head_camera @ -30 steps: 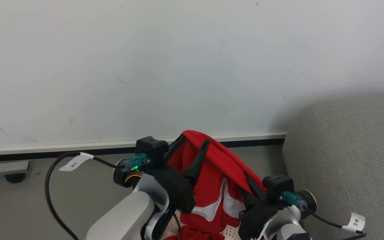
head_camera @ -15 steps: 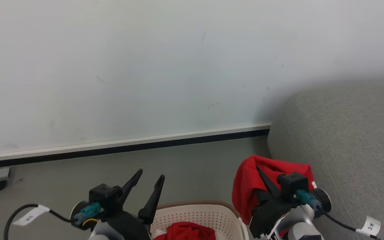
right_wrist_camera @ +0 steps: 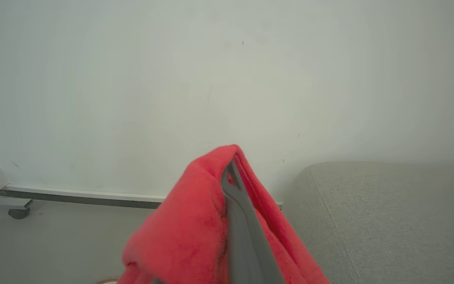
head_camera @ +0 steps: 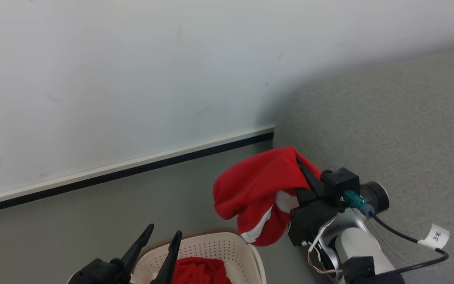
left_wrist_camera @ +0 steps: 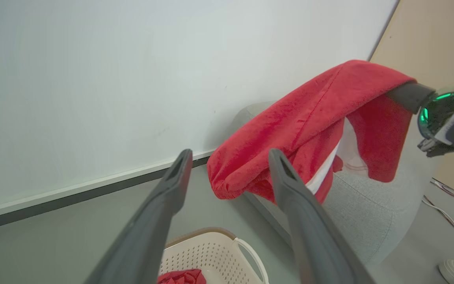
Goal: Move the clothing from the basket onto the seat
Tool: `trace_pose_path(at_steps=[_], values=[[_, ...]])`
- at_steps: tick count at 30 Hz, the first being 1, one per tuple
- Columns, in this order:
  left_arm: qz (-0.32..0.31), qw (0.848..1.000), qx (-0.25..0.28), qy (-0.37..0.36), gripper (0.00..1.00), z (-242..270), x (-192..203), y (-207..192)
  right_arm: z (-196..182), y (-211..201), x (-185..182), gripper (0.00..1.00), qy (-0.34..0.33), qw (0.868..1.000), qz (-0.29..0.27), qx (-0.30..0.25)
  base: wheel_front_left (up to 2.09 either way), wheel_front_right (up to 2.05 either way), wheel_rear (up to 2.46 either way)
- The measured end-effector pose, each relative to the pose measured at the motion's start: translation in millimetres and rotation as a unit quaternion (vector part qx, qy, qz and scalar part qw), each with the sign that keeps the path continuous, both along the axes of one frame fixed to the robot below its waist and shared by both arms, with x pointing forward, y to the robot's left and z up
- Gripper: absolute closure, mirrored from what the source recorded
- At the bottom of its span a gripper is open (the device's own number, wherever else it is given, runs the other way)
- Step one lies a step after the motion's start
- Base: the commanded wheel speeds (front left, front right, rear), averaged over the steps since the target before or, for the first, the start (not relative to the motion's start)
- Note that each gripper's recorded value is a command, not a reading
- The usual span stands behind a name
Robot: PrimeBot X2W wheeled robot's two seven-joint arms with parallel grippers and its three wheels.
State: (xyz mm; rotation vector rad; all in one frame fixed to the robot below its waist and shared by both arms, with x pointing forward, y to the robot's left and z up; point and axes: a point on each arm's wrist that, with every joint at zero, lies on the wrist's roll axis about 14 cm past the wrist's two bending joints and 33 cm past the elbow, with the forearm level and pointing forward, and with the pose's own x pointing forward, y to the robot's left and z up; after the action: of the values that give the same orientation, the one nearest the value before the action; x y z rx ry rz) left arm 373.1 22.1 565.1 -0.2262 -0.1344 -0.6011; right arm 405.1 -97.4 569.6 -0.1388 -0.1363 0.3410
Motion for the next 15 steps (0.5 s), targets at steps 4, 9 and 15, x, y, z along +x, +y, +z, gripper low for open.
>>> trace_pose_path(at_steps=[4, 9, 15], values=[[-0.028, 0.999, -0.003, -0.024, 0.00, 8, 0, -20, 20, -17, 10, 1.00, -0.027, 0.999, -0.020, -0.019, 0.00, 0.00, 0.00], [-0.078, 0.997, 0.000, -0.025, 0.00, -1, 0, -46, 39, -49, 27, 1.00, -0.050, 0.997, -0.059, -0.029, 0.00, 0.00, 0.00], [-0.125, 0.992, -0.009, -0.035, 0.00, -8, 12, -69, 38, -84, 52, 1.00, -0.049, 0.993, -0.101, -0.045, 0.00, 0.00, 0.00]])
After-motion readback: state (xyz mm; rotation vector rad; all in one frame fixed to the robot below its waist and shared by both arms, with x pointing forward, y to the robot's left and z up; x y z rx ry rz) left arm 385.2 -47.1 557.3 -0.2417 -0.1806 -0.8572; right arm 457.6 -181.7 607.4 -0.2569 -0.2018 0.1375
